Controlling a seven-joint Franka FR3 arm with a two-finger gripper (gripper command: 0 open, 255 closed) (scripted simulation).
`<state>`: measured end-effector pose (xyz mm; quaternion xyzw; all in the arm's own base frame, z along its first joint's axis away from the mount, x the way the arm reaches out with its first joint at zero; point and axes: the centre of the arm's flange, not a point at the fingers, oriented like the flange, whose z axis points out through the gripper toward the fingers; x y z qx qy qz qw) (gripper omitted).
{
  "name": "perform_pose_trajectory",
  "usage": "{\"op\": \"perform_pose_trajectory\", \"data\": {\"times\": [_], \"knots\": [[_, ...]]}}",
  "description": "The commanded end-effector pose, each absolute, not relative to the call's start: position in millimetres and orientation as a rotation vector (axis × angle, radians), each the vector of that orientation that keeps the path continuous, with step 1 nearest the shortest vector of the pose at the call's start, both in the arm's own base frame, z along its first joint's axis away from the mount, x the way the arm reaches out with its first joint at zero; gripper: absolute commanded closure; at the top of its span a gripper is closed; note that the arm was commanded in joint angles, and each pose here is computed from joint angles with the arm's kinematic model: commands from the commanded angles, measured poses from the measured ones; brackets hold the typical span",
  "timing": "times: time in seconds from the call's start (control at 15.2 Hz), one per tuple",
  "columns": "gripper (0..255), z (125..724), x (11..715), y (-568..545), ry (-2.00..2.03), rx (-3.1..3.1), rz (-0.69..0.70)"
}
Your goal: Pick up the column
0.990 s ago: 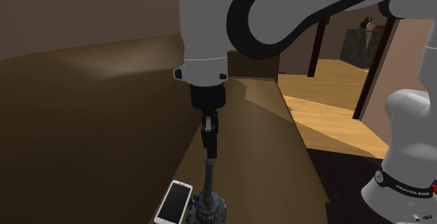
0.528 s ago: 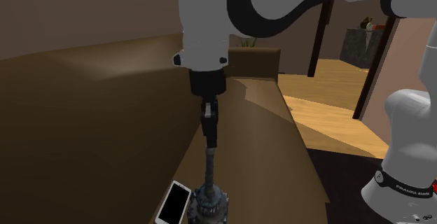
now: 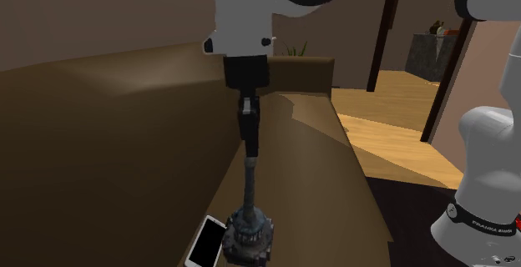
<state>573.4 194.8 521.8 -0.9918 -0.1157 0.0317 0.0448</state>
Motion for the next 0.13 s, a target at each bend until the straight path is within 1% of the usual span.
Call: {"op": "perform_pose_trajectory", "data": {"times": [0.0, 0.07], "knots": [[255, 527.5, 573.0, 195.1, -0.353, -3.03, 0.096], [255, 527.5, 573.1, 195.1, -0.353, -3.03, 0.096]]}}
